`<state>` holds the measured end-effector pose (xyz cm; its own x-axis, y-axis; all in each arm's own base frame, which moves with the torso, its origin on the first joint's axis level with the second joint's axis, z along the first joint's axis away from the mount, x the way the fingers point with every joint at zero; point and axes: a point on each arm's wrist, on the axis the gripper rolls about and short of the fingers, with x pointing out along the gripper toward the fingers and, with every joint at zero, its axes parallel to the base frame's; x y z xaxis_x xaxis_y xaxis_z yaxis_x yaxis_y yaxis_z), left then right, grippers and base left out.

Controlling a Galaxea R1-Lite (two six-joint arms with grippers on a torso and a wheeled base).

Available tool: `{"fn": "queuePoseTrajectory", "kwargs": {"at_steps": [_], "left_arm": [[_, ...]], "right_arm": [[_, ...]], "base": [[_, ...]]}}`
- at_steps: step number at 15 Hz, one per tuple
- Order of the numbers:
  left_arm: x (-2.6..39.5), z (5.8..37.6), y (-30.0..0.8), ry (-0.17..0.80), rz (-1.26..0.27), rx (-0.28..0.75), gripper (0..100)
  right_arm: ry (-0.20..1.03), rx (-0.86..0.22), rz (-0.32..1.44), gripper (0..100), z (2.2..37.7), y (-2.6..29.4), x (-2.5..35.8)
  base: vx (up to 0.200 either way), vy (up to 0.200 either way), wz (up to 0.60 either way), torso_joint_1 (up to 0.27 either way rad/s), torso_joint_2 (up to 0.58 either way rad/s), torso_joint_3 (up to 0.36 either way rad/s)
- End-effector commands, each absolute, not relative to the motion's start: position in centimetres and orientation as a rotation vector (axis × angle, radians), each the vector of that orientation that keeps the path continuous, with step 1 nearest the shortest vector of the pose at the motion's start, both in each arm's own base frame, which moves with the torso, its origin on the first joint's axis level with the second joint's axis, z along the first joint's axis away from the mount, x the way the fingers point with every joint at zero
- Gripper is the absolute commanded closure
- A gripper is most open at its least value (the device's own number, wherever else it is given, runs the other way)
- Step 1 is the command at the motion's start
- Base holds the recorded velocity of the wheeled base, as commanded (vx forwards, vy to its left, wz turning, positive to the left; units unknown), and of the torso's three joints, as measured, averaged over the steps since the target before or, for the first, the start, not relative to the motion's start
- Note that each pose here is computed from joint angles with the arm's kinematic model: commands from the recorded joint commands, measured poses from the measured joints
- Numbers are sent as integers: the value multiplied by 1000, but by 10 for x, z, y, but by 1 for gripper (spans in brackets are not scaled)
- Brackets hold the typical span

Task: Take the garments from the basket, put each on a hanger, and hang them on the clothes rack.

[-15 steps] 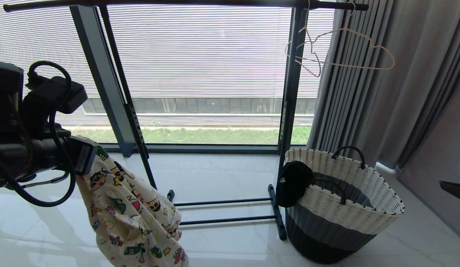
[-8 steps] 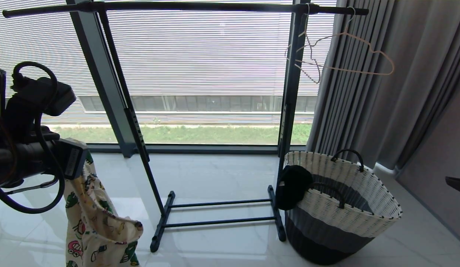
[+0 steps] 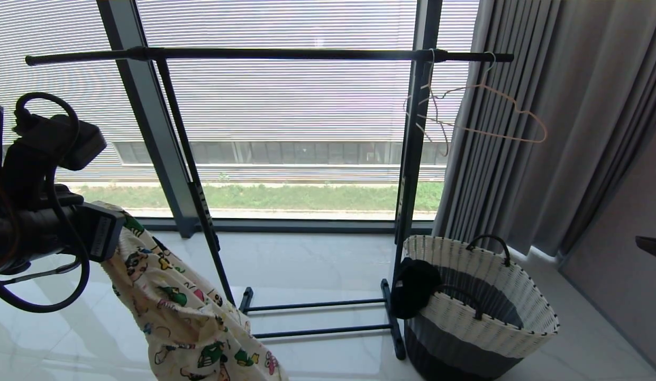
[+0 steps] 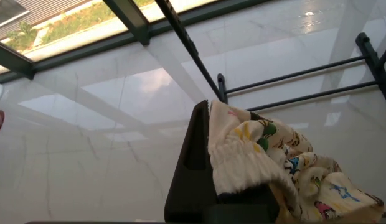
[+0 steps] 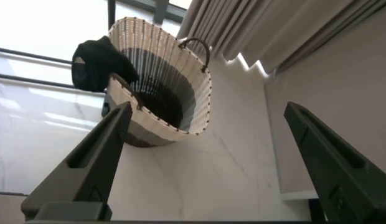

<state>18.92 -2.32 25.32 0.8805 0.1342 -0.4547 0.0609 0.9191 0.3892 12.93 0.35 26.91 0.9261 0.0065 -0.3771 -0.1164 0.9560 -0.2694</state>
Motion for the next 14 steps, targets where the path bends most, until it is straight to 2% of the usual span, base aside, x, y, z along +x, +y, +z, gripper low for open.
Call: {"fn": "queuePoseTrajectory", "kwargs": {"at_steps": [1,10,14], "left_arm": [[189,253,-23,497,40,407,100],[185,256,-23,478,6,398,100],[188,251,-24,428,12,394,100]], "right_arm": [[381,-293,66,0,274,4,137],[375,-289,73,0,279,3,143],[378,-289,75,0,277,4,144]], "base": [[0,0,0,193,-476,-281],[0,0,0,217,-494,-278],[0,0,0,246,-541,-288]]}}
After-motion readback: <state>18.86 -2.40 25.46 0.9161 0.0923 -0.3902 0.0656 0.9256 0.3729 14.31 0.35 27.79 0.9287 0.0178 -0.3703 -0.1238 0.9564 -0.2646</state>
